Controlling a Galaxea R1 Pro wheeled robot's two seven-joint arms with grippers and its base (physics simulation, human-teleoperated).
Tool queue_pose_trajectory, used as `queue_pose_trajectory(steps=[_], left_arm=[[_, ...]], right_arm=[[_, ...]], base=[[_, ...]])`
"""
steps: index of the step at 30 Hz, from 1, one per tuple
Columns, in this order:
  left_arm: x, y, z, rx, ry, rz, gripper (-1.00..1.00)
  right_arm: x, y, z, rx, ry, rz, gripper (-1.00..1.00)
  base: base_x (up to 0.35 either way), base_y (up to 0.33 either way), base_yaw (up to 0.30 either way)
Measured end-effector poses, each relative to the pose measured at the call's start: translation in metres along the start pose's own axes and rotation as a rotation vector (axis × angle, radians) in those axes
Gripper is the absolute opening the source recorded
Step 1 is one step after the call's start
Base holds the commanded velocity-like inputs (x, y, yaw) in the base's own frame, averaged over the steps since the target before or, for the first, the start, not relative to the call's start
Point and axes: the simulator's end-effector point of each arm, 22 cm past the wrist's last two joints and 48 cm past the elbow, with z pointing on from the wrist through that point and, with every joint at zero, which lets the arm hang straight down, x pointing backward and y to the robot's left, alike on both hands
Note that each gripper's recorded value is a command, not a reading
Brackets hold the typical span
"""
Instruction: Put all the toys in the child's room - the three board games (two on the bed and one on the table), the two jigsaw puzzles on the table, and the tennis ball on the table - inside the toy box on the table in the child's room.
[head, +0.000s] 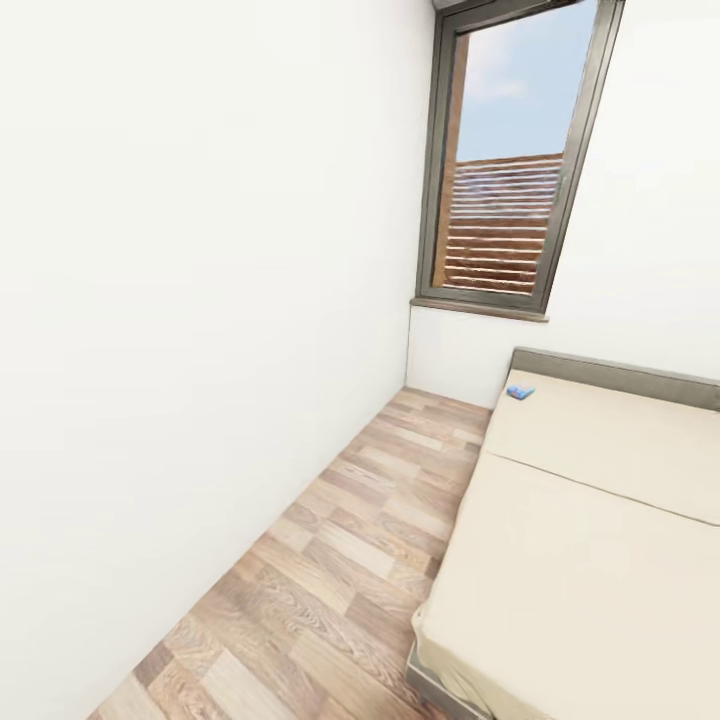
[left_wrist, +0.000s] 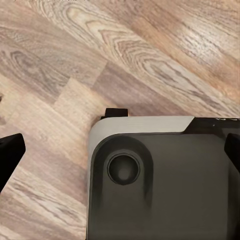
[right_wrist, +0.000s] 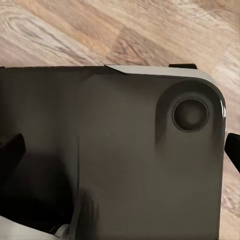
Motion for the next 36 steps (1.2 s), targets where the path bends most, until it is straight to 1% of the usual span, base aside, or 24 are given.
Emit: queue_pose_trajectory(steps=[4, 27, 36], left_arm=[[0.0, 0.0, 0.0, -0.002, -0.001, -0.005, 1.0], [-0.009, 0.0, -0.032, -0.001, 0.004, -0.005, 1.0], [-0.011, 0.0, -0.044, -0.001, 0.004, -0.004, 1.0]], right_arm=[[0.0, 0.0, 0.0, 0.0, -0.001, 0.0, 1.0], [-0.008, 0.005, -0.032, 0.001, -0.007, 0.002, 1.0], [-0.009, 0.006, -0.044, 0.001, -0.006, 0.002, 1.0]], base=[[0.0, 0.0, -0.223], [0.0, 0.0, -0.269], [0.0, 0.0, -0.087]])
